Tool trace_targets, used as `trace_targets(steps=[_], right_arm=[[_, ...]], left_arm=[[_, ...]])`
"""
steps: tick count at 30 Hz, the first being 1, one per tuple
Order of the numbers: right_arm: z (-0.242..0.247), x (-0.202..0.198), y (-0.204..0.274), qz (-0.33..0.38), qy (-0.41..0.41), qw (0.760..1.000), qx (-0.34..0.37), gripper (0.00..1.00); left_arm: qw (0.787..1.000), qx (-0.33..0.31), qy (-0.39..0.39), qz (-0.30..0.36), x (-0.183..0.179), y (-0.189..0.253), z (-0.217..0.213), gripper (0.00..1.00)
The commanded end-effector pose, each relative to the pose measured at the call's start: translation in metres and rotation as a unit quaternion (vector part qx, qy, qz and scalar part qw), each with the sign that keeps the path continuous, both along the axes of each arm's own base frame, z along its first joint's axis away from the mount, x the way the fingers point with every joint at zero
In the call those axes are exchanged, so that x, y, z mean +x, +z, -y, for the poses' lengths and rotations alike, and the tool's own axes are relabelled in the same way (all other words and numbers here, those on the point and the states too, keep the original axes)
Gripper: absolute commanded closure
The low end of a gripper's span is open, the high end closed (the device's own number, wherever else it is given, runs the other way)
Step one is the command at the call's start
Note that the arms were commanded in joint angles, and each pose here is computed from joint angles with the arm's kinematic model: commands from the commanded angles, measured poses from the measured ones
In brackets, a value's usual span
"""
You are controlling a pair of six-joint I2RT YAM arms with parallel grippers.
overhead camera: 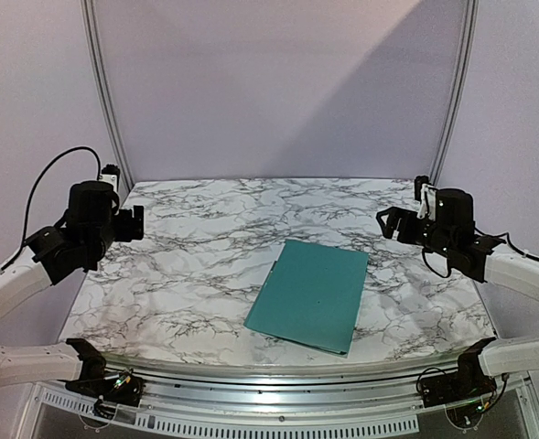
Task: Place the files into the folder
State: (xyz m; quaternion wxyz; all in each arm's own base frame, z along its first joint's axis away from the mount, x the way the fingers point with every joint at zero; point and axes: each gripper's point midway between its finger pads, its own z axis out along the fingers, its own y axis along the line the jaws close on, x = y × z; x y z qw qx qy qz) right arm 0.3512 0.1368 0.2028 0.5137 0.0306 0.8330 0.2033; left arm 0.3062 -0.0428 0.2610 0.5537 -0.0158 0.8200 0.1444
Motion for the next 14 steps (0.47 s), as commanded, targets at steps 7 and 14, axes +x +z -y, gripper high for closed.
trace_targets(steps=[7,14], right_arm=[[-0.0016,-0.0001,0.0070,0.014,0.002,1.000,0.019,0.01],[-0.0026,-0.0002,0.0043,0.009,0.004,1.000,0.016,0.01]], left_arm=[[1.000,-0.006,-0.020,-0.011,0.0037,-0.0098,0.0018,0.01],[1.000,-0.008,-0.020,-0.011,0.0029,-0.0103,0.0007,0.01]])
